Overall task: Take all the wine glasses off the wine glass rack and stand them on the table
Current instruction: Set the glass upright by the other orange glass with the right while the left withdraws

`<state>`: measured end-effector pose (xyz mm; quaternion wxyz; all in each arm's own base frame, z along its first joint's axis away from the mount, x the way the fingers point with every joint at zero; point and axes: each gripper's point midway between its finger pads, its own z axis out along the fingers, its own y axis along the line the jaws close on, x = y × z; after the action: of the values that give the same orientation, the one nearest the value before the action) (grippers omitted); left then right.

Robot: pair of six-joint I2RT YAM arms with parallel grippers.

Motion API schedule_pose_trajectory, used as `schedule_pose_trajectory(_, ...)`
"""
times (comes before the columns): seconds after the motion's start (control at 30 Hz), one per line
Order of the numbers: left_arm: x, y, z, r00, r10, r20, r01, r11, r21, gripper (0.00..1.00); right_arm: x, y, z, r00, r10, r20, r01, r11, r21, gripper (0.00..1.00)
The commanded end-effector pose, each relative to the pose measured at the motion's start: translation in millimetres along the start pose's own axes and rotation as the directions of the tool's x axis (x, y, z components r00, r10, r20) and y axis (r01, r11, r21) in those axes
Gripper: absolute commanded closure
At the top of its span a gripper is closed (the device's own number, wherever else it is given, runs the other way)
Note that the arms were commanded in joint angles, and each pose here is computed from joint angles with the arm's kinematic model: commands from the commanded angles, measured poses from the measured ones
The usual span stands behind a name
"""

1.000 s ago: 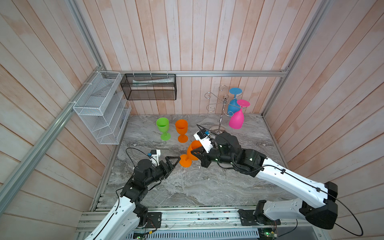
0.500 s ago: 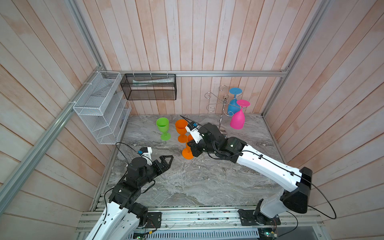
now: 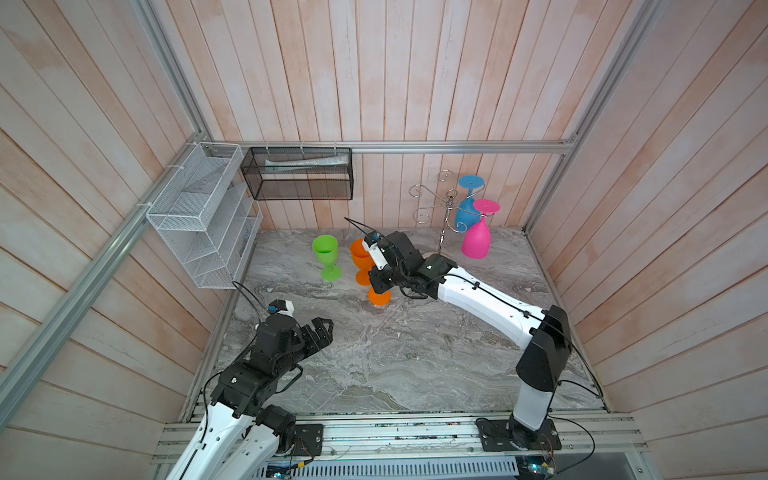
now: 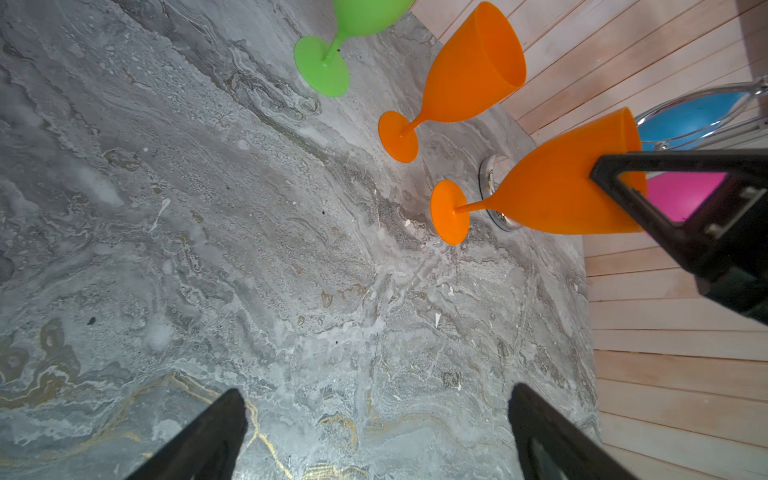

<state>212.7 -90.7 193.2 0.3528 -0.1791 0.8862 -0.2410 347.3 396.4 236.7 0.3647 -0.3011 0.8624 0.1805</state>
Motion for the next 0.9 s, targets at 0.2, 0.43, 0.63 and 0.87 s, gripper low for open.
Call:
schedule_pose_trajectory(0.2, -6, 1, -1, 1.000, 0.029, 0.010, -0.029, 0.999, -0.029, 0.00, -17, -31, 10, 1.000, -0.003, 0.017, 0.002, 0.998, 0.061, 1.00)
schedule_pose_trajectory(0.43, -6, 0, 0, 0.999, 0.031, 0.011, -0.031, 0.999, -0.026, 0.00, -21, -50, 26, 1.000, -0.017, 0.003, 0.017, 0.996, 0.086, 1.00)
schedule_pose_trajectory(0.63, -6, -1, 0, 0.999, 0.034, 0.011, -0.034, 0.999, -0.020, 0.00, -21, -65, 39, 0.999, -0.042, -0.007, 0.042, 0.993, 0.109, 1.00)
schedule_pose_trajectory(0.87, -5, -2, 1, 0.999, 0.037, 0.007, -0.037, 0.999, -0.006, 0.00, -19, -85, 55, 0.999, -0.037, -0.007, 0.038, 0.993, 0.114, 1.00)
